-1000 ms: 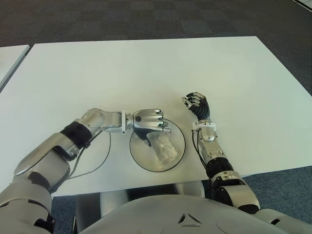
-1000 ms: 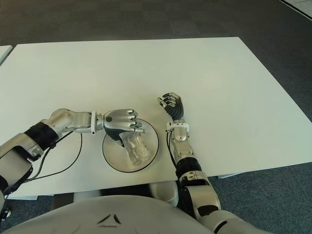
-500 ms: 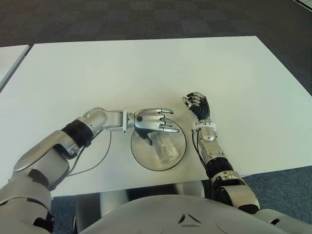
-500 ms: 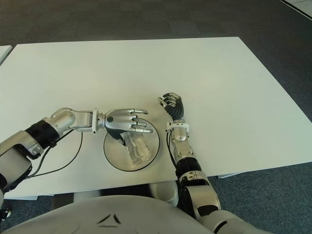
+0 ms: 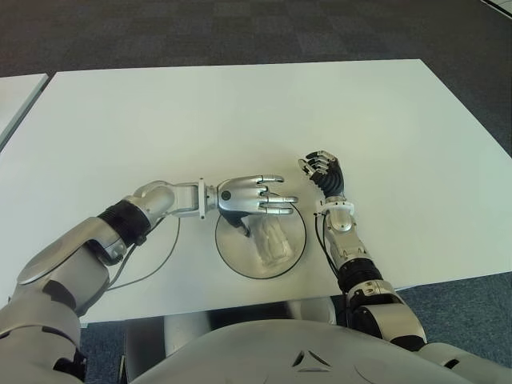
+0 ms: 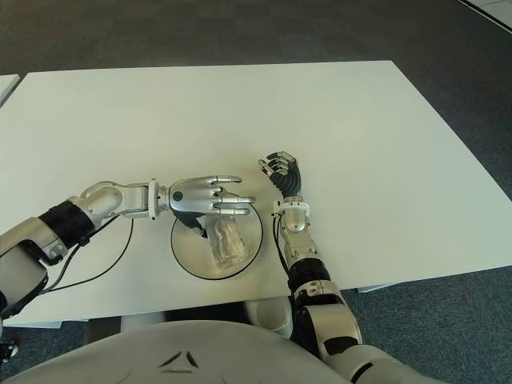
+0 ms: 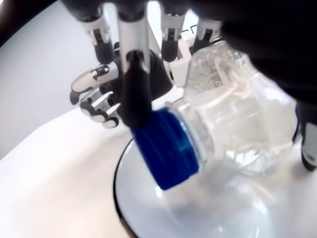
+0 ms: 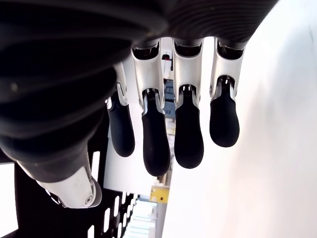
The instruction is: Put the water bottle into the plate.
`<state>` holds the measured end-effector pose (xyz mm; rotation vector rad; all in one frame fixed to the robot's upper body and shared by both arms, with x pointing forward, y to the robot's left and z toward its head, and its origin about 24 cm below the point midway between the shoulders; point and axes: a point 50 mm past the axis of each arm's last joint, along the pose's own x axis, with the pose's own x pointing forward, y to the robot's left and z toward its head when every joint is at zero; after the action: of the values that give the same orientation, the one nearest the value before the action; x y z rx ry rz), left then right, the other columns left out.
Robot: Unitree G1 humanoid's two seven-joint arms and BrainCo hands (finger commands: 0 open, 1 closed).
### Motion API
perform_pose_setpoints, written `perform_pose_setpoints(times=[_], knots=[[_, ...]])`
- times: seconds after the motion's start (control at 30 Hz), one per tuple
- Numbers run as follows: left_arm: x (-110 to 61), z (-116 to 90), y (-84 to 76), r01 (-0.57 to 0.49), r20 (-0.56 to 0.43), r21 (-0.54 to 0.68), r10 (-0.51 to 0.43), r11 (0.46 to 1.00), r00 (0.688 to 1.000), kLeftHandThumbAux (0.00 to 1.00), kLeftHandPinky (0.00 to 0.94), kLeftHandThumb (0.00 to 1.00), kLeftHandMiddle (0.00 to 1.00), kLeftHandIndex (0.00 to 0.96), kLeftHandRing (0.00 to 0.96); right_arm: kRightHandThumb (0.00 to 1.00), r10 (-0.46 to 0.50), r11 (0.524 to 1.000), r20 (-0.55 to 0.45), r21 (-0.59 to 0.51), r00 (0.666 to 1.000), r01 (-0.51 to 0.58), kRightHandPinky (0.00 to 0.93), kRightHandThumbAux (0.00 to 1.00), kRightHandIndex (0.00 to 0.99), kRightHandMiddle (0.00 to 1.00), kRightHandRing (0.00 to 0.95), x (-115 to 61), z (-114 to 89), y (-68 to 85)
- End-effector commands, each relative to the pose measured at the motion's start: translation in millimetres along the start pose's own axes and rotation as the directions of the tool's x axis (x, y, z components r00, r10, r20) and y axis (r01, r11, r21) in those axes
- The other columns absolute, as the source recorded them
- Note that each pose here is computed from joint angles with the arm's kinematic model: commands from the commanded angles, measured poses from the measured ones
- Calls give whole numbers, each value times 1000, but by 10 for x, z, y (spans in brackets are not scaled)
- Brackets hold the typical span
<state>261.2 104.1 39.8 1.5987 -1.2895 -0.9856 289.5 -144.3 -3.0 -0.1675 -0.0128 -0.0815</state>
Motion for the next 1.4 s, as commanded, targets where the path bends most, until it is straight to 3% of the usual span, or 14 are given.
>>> perform_pose_setpoints(times=[0.03, 0.23, 0.43, 0.77, 0.97, 1.17, 1.27, 1.4], knots=[[-35, 60, -65, 26, 24, -8, -26, 1000, 999, 437, 0, 273, 0, 0, 0, 709, 1, 1000, -17, -9, 1000, -1, 656, 726, 436, 616, 635, -16, -28, 13], [27, -76, 122, -5, 36, 5, 5, 1000, 999, 410, 0, 260, 0, 0, 0, 709, -3, 1000, -19, -12, 1000, 3, 657, 726, 436, 611, 630, -13, -28, 14], [56, -139, 213, -42, 23, 25, 42, 999, 999, 400, 0, 238, 0, 0, 0, 708, -8, 1000, -13, -13, 1000, 8, 667, 727, 435, 612, 634, -11, -20, 15], [136, -300, 396, -207, -56, 19, 207, 978, 977, 392, 0, 174, 0, 0, 0, 707, -10, 999, -21, -44, 1000, 9, 641, 727, 434, 626, 644, -9, 5, 24], [159, -368, 454, -335, -107, 37, 337, 942, 935, 373, 0, 164, 0, 0, 0, 708, 3, 999, -48, -33, 999, -5, 639, 727, 434, 636, 644, 10, 0, 39], [172, -494, 514, -448, -165, 77, 454, 891, 876, 369, 0, 164, 0, 0, 0, 709, 4, 1000, -138, -29, 990, -8, 635, 726, 435, 644, 643, 66, -218, -7], [191, -639, 614, -537, -211, 79, 540, 840, 815, 375, 0, 158, 0, 0, 0, 709, -2, 1000, -135, -16, 991, 0, 623, 726, 435, 640, 637, 62, -232, -9], [214, -741, 697, -615, -251, 27, 601, 788, 759, 391, 0, 138, 0, 0, 0, 709, 6, 1000, -93, 4, 996, -5, 616, 726, 434, 633, 630, 58, -175, 19]])
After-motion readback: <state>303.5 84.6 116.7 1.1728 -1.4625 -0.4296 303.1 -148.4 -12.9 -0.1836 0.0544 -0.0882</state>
